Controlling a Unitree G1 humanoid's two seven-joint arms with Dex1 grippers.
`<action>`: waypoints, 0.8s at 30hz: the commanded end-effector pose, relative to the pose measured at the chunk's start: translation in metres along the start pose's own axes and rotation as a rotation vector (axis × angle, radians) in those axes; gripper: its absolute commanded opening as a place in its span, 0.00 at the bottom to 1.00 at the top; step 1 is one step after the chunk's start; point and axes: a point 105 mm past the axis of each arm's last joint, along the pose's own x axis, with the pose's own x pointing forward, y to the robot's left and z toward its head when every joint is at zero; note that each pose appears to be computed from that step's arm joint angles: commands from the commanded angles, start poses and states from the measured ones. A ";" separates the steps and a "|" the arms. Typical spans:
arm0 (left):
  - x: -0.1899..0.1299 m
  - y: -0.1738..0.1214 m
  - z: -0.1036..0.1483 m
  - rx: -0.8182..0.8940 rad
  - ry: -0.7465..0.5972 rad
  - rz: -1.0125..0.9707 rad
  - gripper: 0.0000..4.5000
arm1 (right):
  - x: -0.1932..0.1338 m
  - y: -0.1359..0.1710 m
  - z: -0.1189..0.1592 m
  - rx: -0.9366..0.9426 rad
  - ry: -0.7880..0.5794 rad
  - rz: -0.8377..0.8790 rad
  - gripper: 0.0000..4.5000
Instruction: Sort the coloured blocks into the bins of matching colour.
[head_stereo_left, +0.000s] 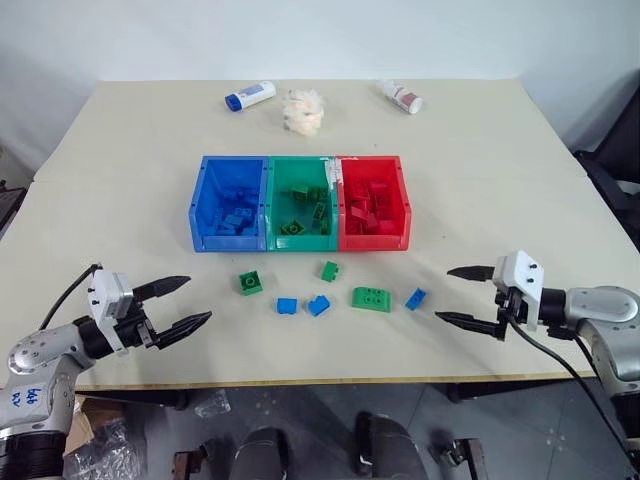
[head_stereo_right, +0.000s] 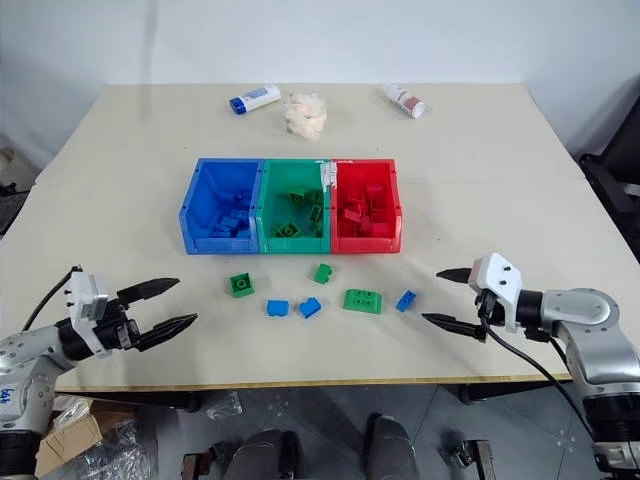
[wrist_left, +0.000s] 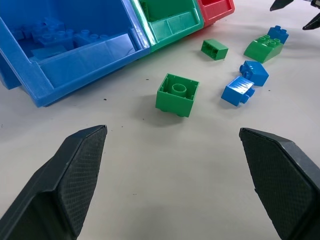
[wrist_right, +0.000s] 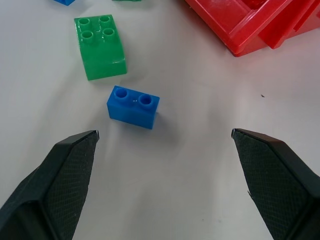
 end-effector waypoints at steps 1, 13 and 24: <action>0.003 -0.002 0.006 0.018 -0.010 -0.028 1.00 | 0.000 -0.004 0.012 -0.032 -0.048 -0.026 0.99; 0.008 -0.007 -0.002 -0.019 0.059 -0.063 1.00 | -0.051 0.000 -0.015 0.055 0.127 -0.079 0.99; 0.019 -0.008 0.008 0.016 -0.030 -0.128 1.00 | -0.011 0.011 0.013 0.045 0.058 0.032 0.99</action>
